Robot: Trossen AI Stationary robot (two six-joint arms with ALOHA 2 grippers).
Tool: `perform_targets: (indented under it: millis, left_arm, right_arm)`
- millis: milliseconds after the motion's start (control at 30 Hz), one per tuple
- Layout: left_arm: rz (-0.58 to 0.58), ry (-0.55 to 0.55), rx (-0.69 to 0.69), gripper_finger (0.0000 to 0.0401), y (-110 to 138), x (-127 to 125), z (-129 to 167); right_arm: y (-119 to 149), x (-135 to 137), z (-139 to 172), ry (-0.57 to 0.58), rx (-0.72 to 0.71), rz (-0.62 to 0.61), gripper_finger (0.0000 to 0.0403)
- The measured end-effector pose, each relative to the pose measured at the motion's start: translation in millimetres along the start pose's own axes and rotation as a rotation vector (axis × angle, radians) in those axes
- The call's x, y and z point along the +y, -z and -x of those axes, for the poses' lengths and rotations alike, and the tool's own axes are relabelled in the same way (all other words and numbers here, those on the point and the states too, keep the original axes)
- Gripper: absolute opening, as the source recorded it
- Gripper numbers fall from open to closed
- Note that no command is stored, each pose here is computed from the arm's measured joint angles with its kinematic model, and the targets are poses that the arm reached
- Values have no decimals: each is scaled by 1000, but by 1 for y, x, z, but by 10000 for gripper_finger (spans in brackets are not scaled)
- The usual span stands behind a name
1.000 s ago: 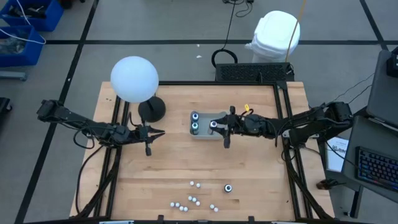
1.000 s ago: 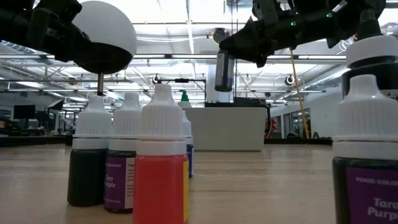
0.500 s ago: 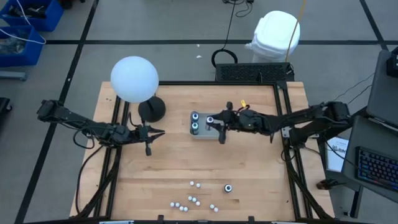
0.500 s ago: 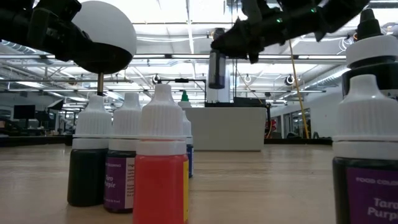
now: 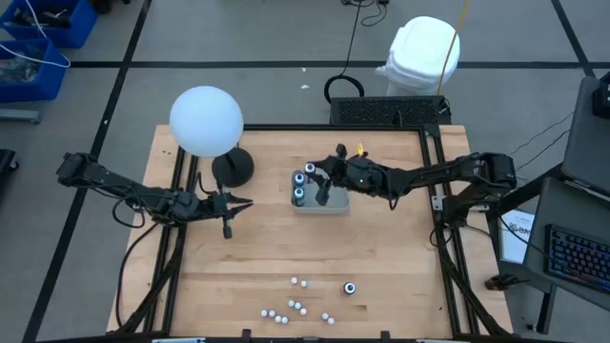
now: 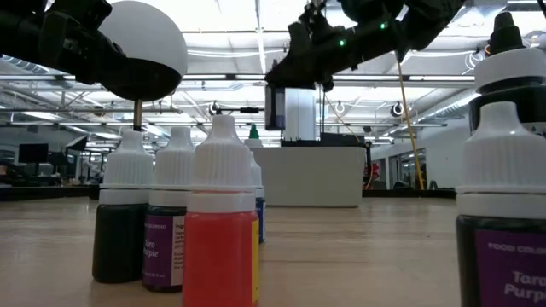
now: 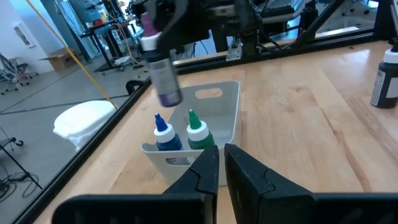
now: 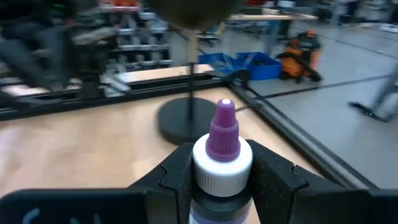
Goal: Pick & Place food coloring
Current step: Put the big purple food coloring bottle into the gray bin
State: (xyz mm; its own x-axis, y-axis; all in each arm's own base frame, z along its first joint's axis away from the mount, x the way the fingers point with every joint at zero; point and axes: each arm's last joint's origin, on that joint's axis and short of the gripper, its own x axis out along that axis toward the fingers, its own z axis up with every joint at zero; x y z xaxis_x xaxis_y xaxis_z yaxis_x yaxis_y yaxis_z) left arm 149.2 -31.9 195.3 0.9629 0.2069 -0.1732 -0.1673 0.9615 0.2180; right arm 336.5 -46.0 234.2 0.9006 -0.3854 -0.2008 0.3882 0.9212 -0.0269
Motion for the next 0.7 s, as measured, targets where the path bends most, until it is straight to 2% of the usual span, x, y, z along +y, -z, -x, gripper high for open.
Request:
perform_targets:
  millis: [400,700]
  left_arm:
    - [-1,5,-1,35,0,0,0]
    - [-2,5,0,35,0,0,0]
  right_arm:
    - [18,-12,-18,44,24,-10,120]
    - [17,-12,-19,46,-1,-55,118]
